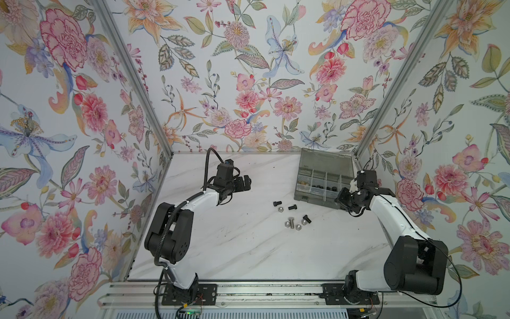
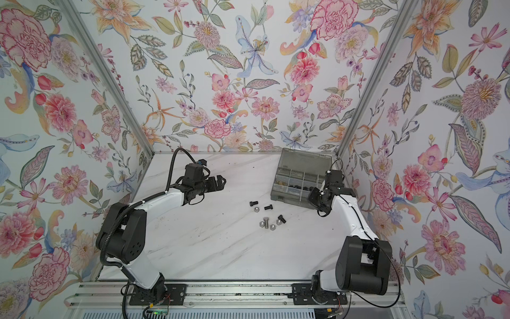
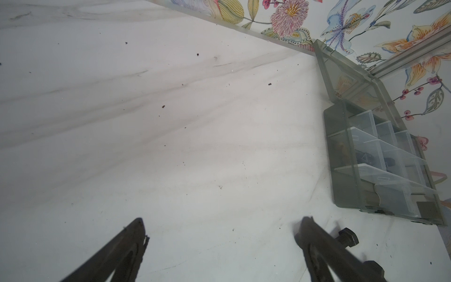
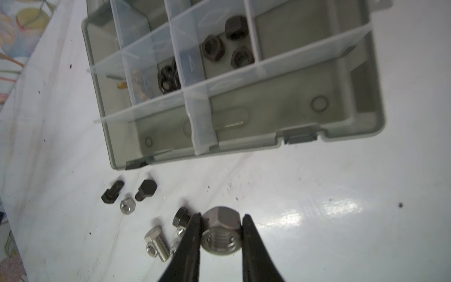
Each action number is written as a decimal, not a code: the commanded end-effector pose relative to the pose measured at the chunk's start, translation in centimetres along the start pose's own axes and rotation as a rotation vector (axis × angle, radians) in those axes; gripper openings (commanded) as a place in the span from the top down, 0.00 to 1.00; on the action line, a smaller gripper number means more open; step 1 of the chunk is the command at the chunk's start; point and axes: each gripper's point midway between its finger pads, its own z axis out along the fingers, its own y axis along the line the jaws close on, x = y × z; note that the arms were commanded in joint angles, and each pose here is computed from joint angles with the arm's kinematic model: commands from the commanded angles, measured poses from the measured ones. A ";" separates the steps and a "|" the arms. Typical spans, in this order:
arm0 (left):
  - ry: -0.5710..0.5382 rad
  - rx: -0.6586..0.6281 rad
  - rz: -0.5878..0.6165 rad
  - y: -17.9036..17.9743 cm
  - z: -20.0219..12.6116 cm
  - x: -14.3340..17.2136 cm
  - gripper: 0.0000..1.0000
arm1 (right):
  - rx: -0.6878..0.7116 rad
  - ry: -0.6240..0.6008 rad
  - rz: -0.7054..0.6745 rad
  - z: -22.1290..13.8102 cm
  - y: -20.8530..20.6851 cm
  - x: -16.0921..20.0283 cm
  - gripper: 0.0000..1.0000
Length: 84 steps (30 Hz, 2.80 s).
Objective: Sort the screws and nuts into containers
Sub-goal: Place the nut into the container, then pick up the nut from the middle-right of the table.
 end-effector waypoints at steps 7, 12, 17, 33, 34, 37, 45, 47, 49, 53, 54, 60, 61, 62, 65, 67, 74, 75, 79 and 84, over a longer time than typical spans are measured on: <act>0.009 0.030 0.005 -1.1 0.2 -0.3 0.01 | 0.069 -0.049 0.070 1.7 -4.4 -8.3 1.00; 0.000 0.014 0.013 -1.0 -0.3 -0.5 0.01 | 0.078 -0.029 0.085 3.8 -5.4 -10.4 0.99; 0.001 0.015 0.007 -0.9 -0.2 -0.4 0.01 | 0.126 -0.011 0.068 5.7 -6.1 -11.1 0.98; -0.007 0.008 0.003 -0.7 -0.5 -0.1 0.01 | 0.188 0.029 -0.018 8.7 -5.1 -11.4 0.95; -0.006 0.009 0.006 -0.8 -0.4 -0.1 0.01 | 0.198 0.030 -0.025 8.8 -5.1 -11.4 0.93; -0.005 0.007 0.006 -0.7 -0.4 0.0 0.01 | 0.212 0.030 -0.032 8.8 -5.0 -11.4 0.82; -0.002 0.010 0.008 -0.7 -0.3 0.0 0.01 | 0.185 0.017 -0.062 7.1 -3.7 -11.5 0.55; 0.001 0.008 0.008 -0.7 -0.2 0.1 0.00 | 0.169 -0.001 -0.078 6.0 -2.9 -11.6 0.53; 0.004 0.009 0.008 -0.7 -0.1 0.2 0.01 | 0.153 -0.014 -0.101 4.8 -2.1 -11.5 0.51; 0.003 0.009 0.007 -0.7 -0.1 0.2 0.01 | 0.094 -0.019 -0.184 2.4 1.1 -10.1 0.50; 0.001 0.007 0.008 -0.6 -0.1 0.1 0.01 | 0.075 -0.013 -0.212 1.9 2.1 -9.3 0.50; 0.017 0.008 0.008 -0.6 0.3 0.4 0.01 | -0.027 0.082 -0.326 1.3 7.5 -1.6 0.47; 0.017 0.007 0.007 -0.6 0.3 0.4 0.01 | -0.037 0.105 -0.348 1.5 8.4 0.1 0.47; 0.018 0.007 0.007 -0.6 0.3 0.4 0.01 | -0.044 0.128 -0.371 1.6 9.1 1.6 0.47; 0.018 0.005 0.010 -0.6 0.3 0.4 0.01 | -0.057 0.201 -0.441 2.3 10.9 6.3 0.46; 0.019 0.004 0.013 -0.6 0.3 0.4 0.01 | -0.044 0.236 -0.449 2.8 11.3 8.8 0.46; 0.021 0.003 0.012 -0.5 0.2 0.5 0.00 | 0.067 0.330 -0.388 4.7 9.8 14.5 0.46; 0.021 0.004 0.012 -0.5 0.2 0.5 0.01 | 0.087 0.333 -0.381 5.0 9.4 15.0 0.46; 0.019 0.003 0.007 -0.5 0.2 0.5 0.01 | 0.168 0.349 -0.384 6.2 8.1 16.6 0.47; 0.026 0.010 0.011 -0.7 0.5 0.5 0.01 | 0.217 0.364 -0.383 7.4 7.3 17.1 0.48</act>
